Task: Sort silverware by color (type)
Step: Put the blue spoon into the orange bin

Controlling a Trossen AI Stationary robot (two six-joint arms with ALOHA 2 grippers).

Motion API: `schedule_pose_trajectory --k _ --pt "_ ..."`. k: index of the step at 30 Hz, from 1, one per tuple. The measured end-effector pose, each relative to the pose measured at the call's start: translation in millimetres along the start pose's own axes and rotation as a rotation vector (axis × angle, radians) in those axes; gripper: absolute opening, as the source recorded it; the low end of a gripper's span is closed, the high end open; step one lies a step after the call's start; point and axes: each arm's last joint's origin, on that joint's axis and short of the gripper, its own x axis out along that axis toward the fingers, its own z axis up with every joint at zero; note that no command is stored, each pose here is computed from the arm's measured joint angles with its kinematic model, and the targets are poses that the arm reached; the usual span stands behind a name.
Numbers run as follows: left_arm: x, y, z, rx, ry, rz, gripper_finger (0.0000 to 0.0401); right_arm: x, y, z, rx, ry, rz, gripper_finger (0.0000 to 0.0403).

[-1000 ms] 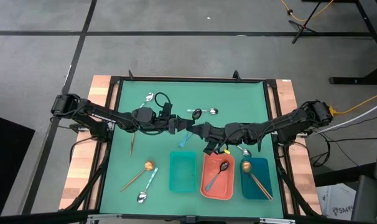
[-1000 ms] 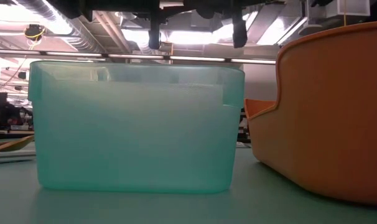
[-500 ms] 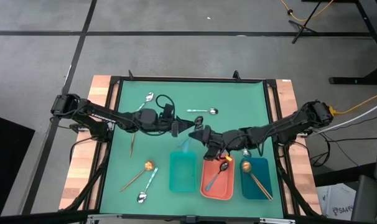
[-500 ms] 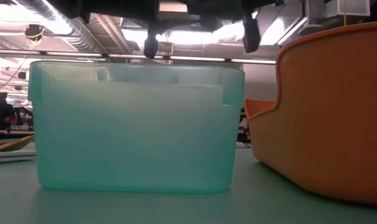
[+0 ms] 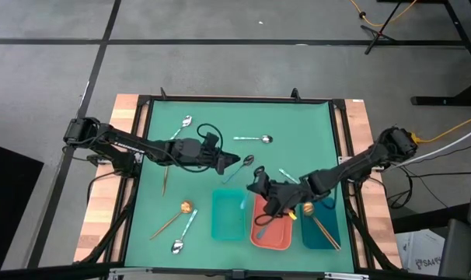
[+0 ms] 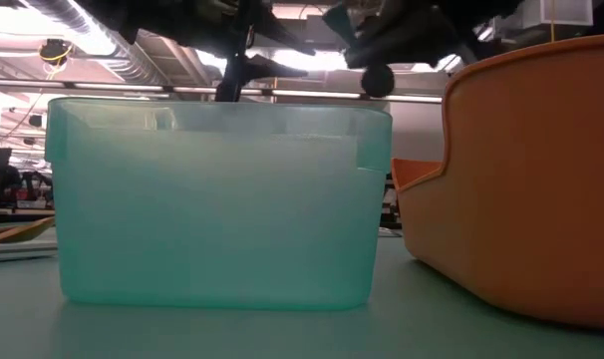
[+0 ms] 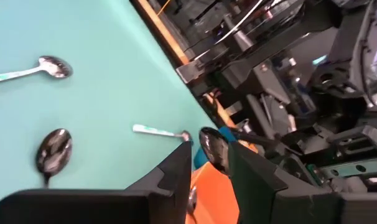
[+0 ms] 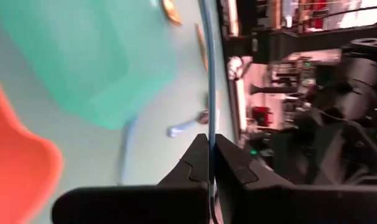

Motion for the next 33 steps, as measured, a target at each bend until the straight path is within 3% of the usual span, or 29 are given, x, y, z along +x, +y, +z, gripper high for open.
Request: schedule_pose_trajectory --k 9,14,23,28,33 --pt "0 2 -1 0.012 0.015 0.022 0.0099 -10 18 12 0.143 -0.089 0.179 0.0003" --pt "0 3 -2 0.016 0.024 0.035 0.0099 -21 6 18 0.26 -0.106 0.4 0.0003" --pt "0 3 -2 0.042 0.025 0.035 0.0098 -43 -26 29 0.589 -0.231 0.825 0.0003" --pt "0 3 -2 0.042 0.025 0.035 0.0098 -45 -25 29 0.614 -0.282 0.931 0.0003" --pt "0 3 -2 0.06 0.025 0.035 0.0098 -45 -25 27 0.62 -0.29 0.953 0.0003"
